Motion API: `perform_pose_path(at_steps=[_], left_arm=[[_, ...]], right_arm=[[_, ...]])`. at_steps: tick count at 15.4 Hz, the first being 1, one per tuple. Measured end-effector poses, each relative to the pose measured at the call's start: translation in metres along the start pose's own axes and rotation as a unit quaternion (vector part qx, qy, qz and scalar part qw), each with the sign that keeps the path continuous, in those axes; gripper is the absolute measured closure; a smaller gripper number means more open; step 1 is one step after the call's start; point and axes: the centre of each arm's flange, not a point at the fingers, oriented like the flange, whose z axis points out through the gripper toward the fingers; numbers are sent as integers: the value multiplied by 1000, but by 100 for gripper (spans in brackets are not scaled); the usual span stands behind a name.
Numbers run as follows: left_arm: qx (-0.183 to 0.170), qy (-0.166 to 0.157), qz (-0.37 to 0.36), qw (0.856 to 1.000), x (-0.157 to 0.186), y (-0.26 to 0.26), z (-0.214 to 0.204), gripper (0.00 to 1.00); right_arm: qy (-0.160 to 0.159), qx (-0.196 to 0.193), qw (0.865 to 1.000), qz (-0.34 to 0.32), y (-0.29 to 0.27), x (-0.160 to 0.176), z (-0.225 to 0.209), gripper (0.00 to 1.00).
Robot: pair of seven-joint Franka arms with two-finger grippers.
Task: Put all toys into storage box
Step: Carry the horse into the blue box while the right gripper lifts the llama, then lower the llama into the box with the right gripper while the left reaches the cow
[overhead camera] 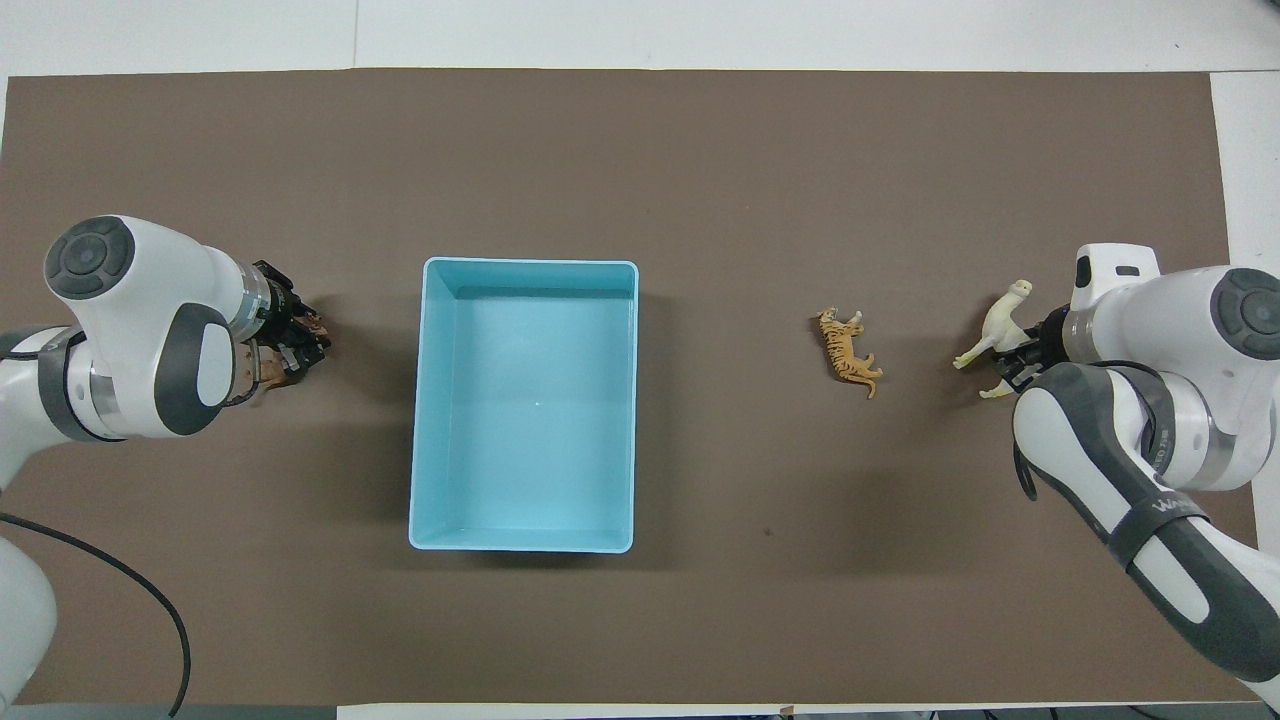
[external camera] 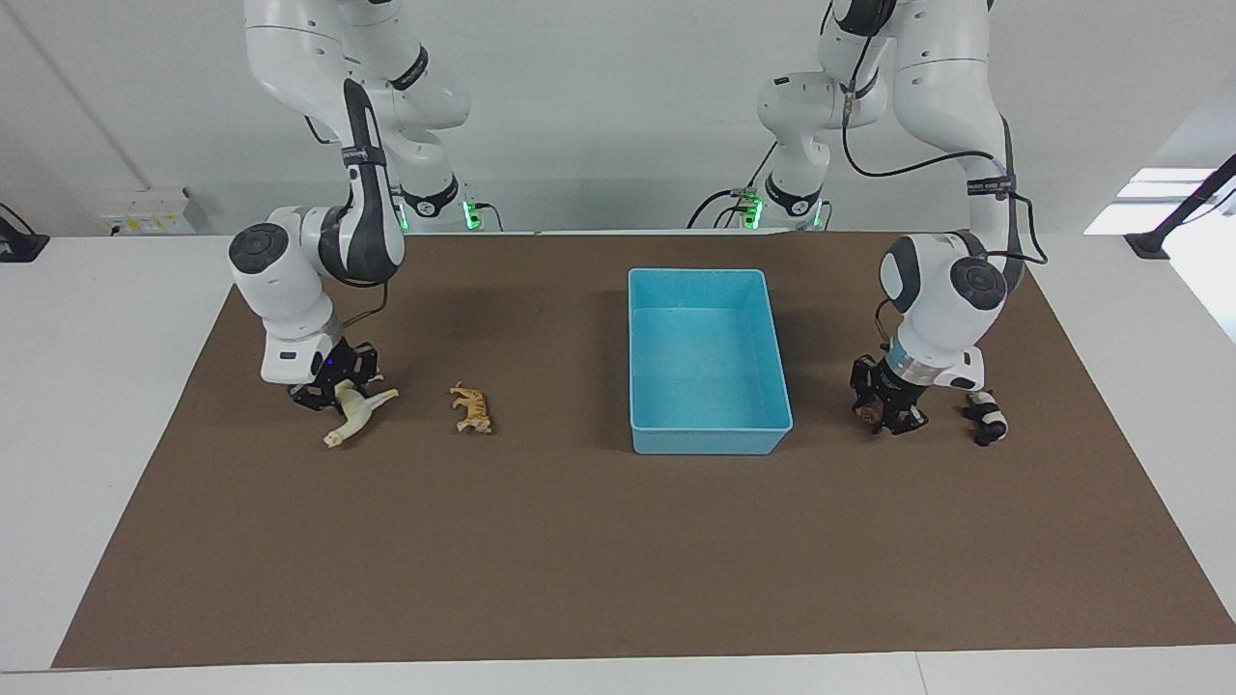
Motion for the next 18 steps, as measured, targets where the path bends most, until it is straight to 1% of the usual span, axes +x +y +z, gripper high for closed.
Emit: perform_pose_path(at_steps=[3,4,6,7,9,11,13,15,17,18], left_arm=[[1,5,12,1000,-10,0,-7,59],[7,8,16,1000,-16,2,-17,59],[20,16,29,999,-35,4,-52,59],[26,20,41,999,-51,1,-77,59],[31,24,72,997,-94,-17,-132,59],[25,22,98,995,-142,-50,-164,59],[26,23,126,991,-192,-95,-165,59],[24,24,134,990,-229,-140,-152,59],[16,17,135,991,-248,-169,-132,59],[16,17,137,990,-249,-176,-124,56]], right_arm=[[-2,1,1000,25,15,14,-42,59],[-4,3,999,36,20,19,-61,59],[-5,5,998,56,27,26,-97,59],[-6,6,998,64,29,27,-115,59],[-8,8,996,84,28,29,-149,59],[-12,12,994,111,19,33,-181,59],[-15,15,991,132,3,45,-208,59],[-15,15,989,148,-11,56,-224,59],[-15,15,987,157,-19,63,-225,59],[-15,15,987,160,-21,65,-225,59]])
